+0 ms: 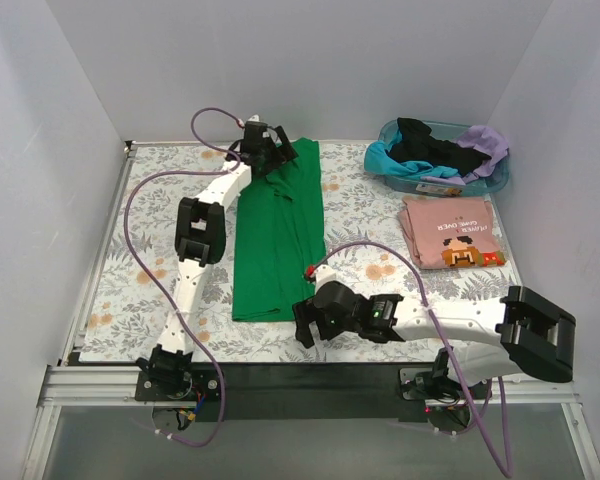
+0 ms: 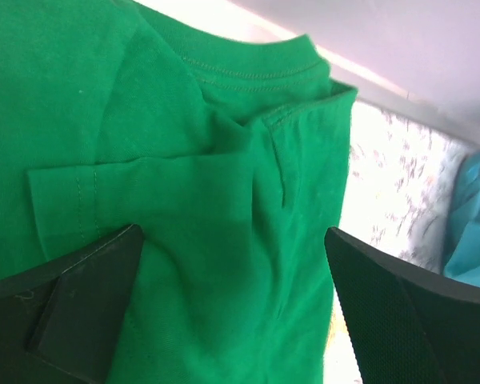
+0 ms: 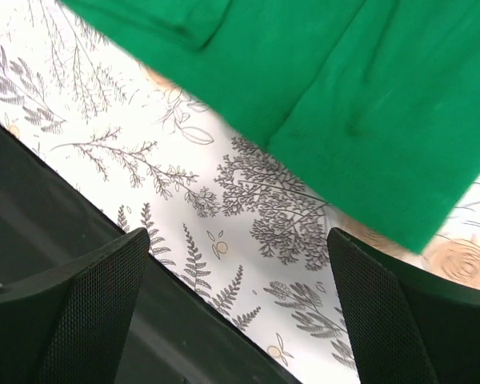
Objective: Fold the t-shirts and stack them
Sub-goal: Fold the tshirt
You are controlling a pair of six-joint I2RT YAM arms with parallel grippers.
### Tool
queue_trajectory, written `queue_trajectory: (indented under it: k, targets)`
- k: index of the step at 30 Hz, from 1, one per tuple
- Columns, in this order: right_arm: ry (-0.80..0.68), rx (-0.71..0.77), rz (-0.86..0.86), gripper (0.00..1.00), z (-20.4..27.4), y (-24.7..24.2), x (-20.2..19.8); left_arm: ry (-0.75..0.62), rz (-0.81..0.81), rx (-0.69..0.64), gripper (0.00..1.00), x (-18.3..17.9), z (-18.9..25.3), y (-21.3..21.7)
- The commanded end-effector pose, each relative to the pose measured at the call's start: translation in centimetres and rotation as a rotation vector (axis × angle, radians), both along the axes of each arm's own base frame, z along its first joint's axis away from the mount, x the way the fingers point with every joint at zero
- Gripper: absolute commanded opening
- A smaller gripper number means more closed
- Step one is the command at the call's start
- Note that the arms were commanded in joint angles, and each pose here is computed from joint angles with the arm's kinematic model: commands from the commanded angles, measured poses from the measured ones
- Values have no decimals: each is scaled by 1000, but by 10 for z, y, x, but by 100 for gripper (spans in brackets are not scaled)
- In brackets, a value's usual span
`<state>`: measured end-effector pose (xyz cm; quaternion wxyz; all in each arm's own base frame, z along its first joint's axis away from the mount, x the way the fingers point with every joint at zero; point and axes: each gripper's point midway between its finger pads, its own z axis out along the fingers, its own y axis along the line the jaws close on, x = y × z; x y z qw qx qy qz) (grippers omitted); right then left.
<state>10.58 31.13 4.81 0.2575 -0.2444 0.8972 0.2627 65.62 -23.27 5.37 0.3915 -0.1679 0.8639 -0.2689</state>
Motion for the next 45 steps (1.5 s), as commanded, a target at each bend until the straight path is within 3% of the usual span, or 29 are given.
queue_trajectory:
  k: [1,3,4,6,7,12,14,16,17,18,19,20,21,23,24,26,27,28,32,39,42,45]
  targets:
    - [-73,-10,-76,98,31,-5,16,-41,-47,119,98,-22,33,-24]
    - [-104,6,-80,98,45,-8,19,-62,-37,116,98,-28,63,-20]
    - [-115,12,-84,98,50,-9,21,-111,-4,116,98,-30,101,-14]
    - [-133,30,-94,98,59,-12,22,-109,10,130,98,-41,122,-7]
    - [-138,39,-94,99,64,-12,23,-149,18,122,98,-48,156,-2]
    - [-127,59,-60,98,72,-8,18,-169,44,144,98,-78,209,15]
    - [-128,53,-60,98,71,-7,19,-105,65,167,98,-103,214,28]
    - [-138,41,-60,98,70,-6,21,-36,121,201,98,-125,208,45]
    - [-139,20,-60,98,65,-4,23,104,137,255,98,-152,163,58]
    - [-151,15,-52,96,67,-1,25,101,199,220,98,-176,182,70]
    - [-157,6,-47,94,66,1,27,133,221,223,98,-194,172,77]
    - [-156,-28,-46,93,57,3,29,282,244,274,98,-237,105,94]
    - [-163,-27,-41,89,61,9,31,227,304,190,98,-261,131,101]
    - [-160,-83,-36,82,45,13,35,232,293,98,98,-301,108,99]
    - [-163,-86,-32,74,47,19,37,327,283,121,98,-344,58,107]
    - [-154,-131,-31,66,33,22,43,279,292,9,98,-375,68,104]
    - [-144,-143,-24,60,29,24,43,342,299,29,98,-402,37,112]
    - [-146,-142,-25,58,30,29,45,297,304,-8,98,-409,48,115]
    - [-109,-204,-27,54,8,30,45,360,329,10,98,-445,34,128]
    - [-100,-271,-73,34,-9,22,48,393,349,16,98,-457,26,133]
    - [-109,-272,-82,22,-7,20,50,400,378,40,98,-457,25,139]
    - [-115,-267,-89,1,-4,19,51,409,377,43,98,-457,24,139]
